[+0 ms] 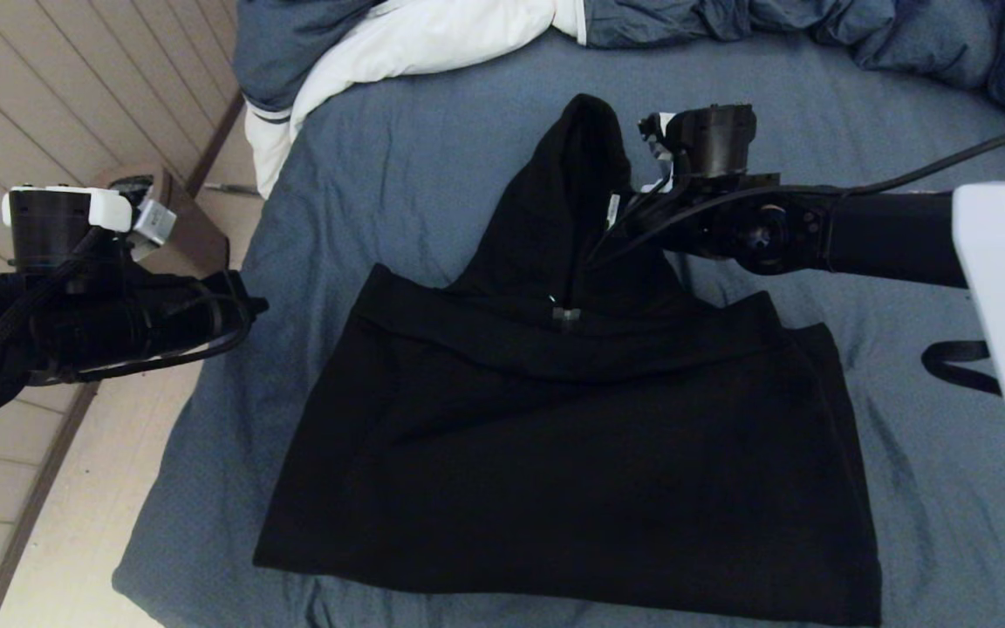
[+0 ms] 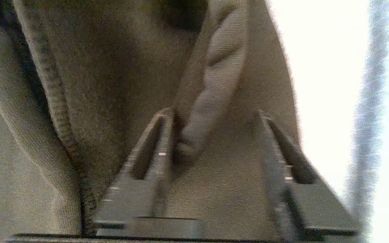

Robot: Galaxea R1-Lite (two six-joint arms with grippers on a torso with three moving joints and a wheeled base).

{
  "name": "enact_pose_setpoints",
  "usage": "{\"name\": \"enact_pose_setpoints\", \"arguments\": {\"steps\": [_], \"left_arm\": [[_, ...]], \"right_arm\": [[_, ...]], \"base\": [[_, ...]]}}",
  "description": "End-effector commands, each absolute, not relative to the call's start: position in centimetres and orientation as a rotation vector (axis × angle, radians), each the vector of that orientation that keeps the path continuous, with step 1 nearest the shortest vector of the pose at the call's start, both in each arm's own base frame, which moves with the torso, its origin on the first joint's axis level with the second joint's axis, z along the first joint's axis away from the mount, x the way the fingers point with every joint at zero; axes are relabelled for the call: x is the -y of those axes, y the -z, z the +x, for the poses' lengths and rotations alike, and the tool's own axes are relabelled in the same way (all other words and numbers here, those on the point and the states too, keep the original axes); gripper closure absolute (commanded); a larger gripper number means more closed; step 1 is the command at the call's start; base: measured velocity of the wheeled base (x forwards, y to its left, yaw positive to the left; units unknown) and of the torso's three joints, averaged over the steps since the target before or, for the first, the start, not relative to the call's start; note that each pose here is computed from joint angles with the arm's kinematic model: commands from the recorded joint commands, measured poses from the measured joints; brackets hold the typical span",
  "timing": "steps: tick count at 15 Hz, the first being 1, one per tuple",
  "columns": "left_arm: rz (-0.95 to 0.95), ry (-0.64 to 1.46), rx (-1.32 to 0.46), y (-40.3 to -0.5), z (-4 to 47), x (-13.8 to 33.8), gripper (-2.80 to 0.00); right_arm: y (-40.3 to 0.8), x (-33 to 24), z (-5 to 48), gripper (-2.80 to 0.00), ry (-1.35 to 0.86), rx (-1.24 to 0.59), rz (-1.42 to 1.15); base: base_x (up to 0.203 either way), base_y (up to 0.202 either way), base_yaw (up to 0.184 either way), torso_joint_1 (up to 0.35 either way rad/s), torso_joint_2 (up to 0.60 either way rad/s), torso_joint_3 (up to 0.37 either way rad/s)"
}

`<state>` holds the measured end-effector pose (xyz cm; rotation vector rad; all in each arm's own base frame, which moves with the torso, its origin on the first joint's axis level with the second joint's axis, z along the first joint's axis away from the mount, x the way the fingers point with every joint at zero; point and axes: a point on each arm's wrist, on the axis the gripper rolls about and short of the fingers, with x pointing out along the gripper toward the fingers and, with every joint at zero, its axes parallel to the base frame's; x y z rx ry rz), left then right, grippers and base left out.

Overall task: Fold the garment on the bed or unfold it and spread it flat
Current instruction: Fold the black sweatshirt

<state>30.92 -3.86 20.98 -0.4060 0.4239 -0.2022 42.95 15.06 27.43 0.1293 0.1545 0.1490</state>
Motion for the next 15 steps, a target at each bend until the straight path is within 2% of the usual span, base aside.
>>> {"name": "enact_pose_setpoints", "arguments": {"steps": [1, 4, 8, 10, 13, 15], "left_arm": [[-0.407, 0.208, -0.438, -20.6, 31.1, 4.1, 0.00], [-0.406, 0.212, -0.445, -20.4, 31.2, 4.3, 0.00], [-0.398, 0.240, -0.470, -19.9, 30.8, 5.4, 0.00], [-0.396, 0.246, -0.474, -19.8, 30.7, 5.6, 0.00], [-0.391, 0.260, -0.483, -19.6, 30.4, 6.0, 0.00], [-0.389, 0.269, -0.476, -19.6, 30.3, 6.2, 0.00]], "right_arm": [[-27.2, -15.1, 43.1, 0.00, -0.146, -0.158, 0.130], [-27.9, -15.1, 42.6, 0.00, -0.135, -0.141, 0.135], [-31.6, -15.4, 39.3, 0.00, -0.126, -0.070, 0.151], [-33.6, -15.3, 36.1, 0.00, -0.148, -0.052, 0.155], [-33.8, -16.0, 33.7, 0.00, -0.185, -0.071, 0.141], [-35.0, -15.3, 28.8, 0.00, -0.234, -0.069, 0.134]], "base": [[0.000, 0.000, 0.000, 0.000, 0.00, 0.000], [0.000, 0.000, 0.000, 0.000, 0.00, 0.000], [0.000, 0.000, 0.000, 0.000, 0.00, 0.000], [0.000, 0.000, 0.000, 0.000, 0.00, 0.000], [0.000, 0.000, 0.000, 0.000, 0.00, 0.000], [0.000, 0.000, 0.000, 0.000, 0.00, 0.000]]}}
